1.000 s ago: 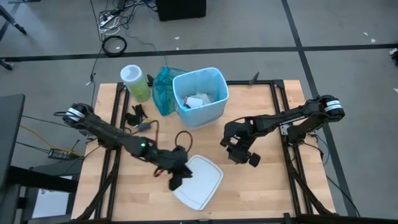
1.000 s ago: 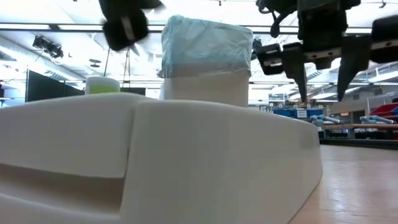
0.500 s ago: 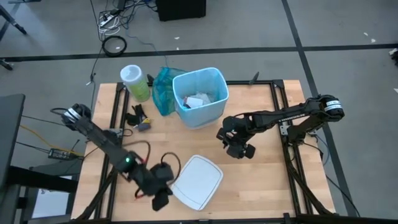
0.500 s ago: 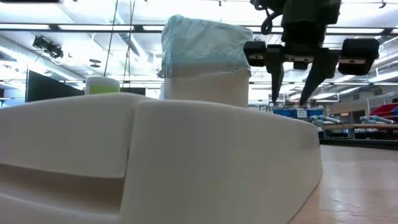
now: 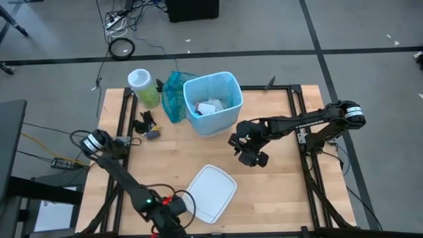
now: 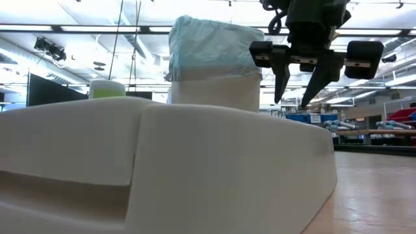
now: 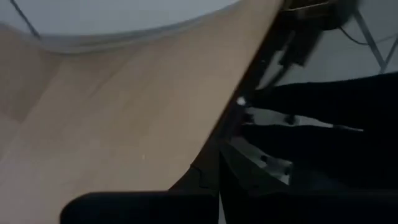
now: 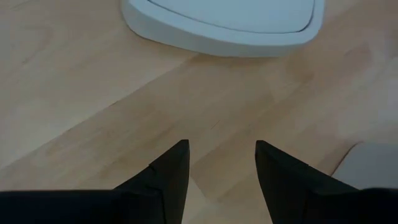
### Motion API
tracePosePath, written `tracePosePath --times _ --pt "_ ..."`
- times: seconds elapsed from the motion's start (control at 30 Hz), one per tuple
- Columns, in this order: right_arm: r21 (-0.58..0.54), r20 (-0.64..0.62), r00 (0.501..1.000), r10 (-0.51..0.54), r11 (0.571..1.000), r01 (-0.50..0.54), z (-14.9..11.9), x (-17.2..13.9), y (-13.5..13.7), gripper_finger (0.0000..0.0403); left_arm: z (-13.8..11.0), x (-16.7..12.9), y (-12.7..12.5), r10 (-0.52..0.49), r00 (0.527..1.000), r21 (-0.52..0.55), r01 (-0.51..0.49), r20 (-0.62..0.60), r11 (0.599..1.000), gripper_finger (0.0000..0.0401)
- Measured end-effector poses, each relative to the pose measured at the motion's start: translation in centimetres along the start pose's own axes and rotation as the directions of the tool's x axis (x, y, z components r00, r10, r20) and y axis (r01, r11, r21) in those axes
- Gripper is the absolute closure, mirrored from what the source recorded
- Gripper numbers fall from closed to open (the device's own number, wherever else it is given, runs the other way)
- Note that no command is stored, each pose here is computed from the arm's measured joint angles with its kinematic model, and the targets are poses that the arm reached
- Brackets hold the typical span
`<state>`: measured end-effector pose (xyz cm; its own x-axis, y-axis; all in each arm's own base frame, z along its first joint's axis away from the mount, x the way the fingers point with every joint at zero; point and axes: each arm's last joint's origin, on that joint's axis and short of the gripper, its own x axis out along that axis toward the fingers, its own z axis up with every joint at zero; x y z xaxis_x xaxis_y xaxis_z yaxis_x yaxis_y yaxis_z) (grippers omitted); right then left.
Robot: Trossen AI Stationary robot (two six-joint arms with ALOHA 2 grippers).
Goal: Place trash/remove bag and relplace
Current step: Put the white trash lid on the white trash bin
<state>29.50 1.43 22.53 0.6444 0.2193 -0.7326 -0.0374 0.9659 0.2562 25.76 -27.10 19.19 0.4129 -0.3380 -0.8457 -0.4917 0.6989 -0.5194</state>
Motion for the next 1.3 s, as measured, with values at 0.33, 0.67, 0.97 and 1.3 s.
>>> tracePosePath --times 0.33,0.67,0.97,1.3 --pt "0.004 0.0 1.0 -0.002 1.0 0.002 0.0 0.0 -0.1 0.0234 3.5 2.2 1.6 0.107 0.988 -0.002 -0.108 0.107 0.994 0.04" --pt "-0.042 0.003 1.0 -0.004 0.999 0.004 0.1 -0.1 -0.5 0.0234 7.5 3.0 5.7 0.251 0.961 0.046 -0.258 0.113 0.965 0.0395" --pt "-0.289 -0.057 0.998 0.018 0.957 -0.034 -0.5 -0.1 -0.5 0.0234 10.6 2.5 7.5 0.309 0.943 0.113 -0.323 0.126 0.94 0.0393" --pt "-0.366 -0.136 0.991 0.011 0.929 -0.06 -2.1 0.5 -0.2 0.0234 12.8 2.3 8.5 0.328 0.932 0.116 -0.347 0.157 0.931 0.0393"
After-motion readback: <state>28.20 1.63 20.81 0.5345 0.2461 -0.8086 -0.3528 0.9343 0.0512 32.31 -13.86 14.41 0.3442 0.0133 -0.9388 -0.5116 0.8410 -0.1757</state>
